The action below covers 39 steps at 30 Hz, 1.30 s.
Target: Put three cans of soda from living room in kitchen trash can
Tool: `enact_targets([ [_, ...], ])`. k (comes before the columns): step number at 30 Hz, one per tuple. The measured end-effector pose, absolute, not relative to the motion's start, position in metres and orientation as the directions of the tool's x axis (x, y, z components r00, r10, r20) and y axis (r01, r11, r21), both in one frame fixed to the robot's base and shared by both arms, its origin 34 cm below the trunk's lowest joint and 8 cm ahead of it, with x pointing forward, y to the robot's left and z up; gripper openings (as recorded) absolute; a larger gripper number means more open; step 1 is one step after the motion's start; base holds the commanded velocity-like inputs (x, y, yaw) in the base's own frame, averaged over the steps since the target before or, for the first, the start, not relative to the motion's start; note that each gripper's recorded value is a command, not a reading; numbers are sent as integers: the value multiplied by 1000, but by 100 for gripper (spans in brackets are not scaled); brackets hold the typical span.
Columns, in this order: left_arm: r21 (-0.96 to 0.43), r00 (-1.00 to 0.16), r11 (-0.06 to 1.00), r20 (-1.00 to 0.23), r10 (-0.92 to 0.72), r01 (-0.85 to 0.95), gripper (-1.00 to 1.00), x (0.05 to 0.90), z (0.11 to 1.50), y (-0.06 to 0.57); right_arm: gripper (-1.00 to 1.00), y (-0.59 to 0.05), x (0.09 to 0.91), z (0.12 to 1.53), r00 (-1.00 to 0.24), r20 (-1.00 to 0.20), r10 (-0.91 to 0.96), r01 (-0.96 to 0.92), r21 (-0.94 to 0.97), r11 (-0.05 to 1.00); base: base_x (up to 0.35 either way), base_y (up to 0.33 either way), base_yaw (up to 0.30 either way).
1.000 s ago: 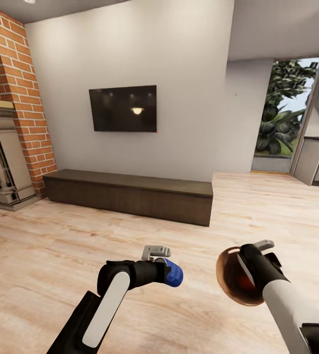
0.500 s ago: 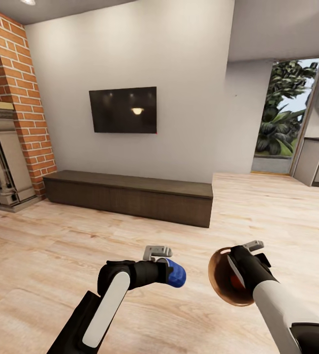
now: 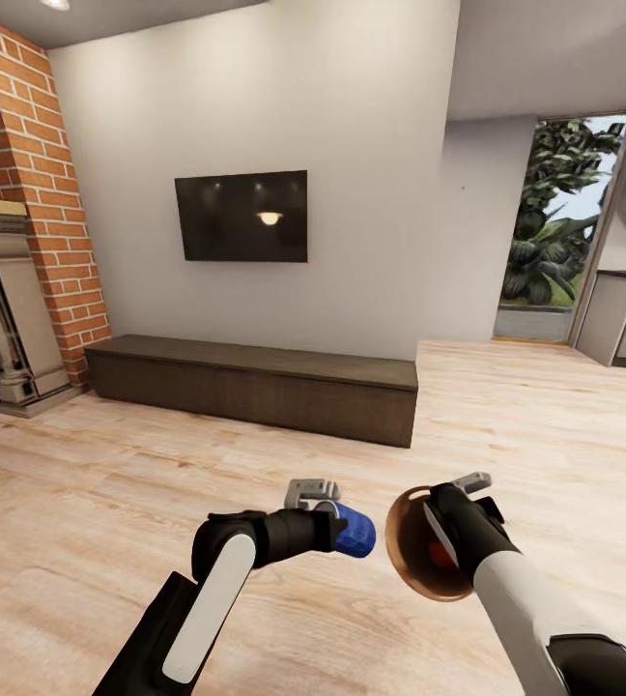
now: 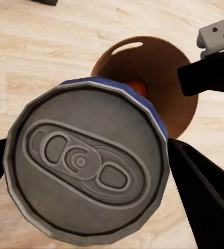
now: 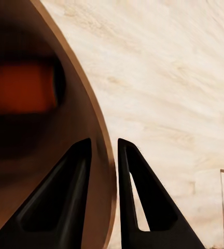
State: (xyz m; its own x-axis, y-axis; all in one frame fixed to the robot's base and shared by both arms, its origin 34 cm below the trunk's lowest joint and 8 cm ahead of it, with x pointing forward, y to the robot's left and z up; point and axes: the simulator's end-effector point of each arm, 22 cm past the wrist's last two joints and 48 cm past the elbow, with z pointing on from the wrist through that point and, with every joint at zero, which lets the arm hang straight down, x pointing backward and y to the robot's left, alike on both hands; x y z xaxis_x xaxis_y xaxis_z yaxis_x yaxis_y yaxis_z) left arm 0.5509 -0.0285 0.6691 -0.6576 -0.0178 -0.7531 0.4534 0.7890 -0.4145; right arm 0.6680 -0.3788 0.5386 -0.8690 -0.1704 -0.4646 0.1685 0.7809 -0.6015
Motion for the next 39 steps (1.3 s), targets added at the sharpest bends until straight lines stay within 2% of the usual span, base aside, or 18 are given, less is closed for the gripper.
enact_targets([
  [15, -428, -647, 782, -761, -42, 453, -100, 553, 675, -33, -100, -336, 666, 524, -875, -429, -226, 91, -604, 792, 0, 0, 0],
  [39, -449, -662, 791, -746, -76, 416, -100, 563, 644, -54, -100, -284, 671, 523, -861, -443, -250, 44, -555, 831, 0, 0, 0],
])
